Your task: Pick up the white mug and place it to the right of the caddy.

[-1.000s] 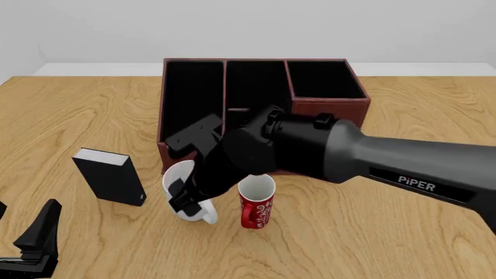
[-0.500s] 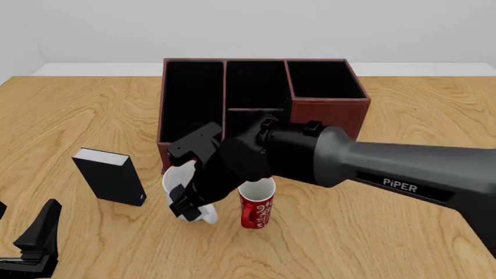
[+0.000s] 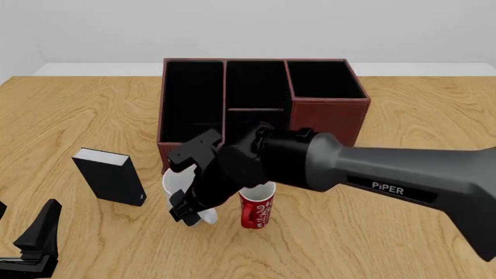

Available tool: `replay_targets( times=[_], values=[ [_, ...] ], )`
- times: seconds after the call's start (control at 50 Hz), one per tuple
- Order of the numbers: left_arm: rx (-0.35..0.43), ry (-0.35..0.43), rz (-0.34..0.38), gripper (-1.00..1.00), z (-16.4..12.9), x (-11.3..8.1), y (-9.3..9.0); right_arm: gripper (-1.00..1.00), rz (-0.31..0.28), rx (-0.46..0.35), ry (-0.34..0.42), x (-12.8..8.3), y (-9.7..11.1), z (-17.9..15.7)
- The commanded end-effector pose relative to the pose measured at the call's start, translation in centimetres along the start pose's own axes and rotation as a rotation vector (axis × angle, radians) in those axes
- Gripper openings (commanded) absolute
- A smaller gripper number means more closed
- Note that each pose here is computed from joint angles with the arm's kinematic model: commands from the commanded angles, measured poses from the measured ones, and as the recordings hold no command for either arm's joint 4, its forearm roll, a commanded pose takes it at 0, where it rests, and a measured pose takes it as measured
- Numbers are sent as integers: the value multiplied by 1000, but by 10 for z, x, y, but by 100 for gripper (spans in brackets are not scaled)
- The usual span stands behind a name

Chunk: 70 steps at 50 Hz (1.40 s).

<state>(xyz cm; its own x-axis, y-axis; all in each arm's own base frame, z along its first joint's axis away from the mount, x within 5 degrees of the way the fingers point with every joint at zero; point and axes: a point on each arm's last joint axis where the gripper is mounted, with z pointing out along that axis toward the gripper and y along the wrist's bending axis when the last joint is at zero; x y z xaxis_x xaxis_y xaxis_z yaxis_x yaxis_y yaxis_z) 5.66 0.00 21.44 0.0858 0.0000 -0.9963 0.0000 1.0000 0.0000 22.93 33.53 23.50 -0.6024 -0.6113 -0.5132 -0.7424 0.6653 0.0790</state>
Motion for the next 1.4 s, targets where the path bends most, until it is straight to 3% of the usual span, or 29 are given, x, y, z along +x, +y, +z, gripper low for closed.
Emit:
replay_targets(
  times=[0.02, 1.4],
  values=[
    [0, 0, 0, 100, 0, 0, 0, 100, 6, -1, 9, 4, 1, 6],
    [0, 0, 0, 100, 0, 0, 0, 100, 44, -1, 37, 20, 3, 28]
  ],
)
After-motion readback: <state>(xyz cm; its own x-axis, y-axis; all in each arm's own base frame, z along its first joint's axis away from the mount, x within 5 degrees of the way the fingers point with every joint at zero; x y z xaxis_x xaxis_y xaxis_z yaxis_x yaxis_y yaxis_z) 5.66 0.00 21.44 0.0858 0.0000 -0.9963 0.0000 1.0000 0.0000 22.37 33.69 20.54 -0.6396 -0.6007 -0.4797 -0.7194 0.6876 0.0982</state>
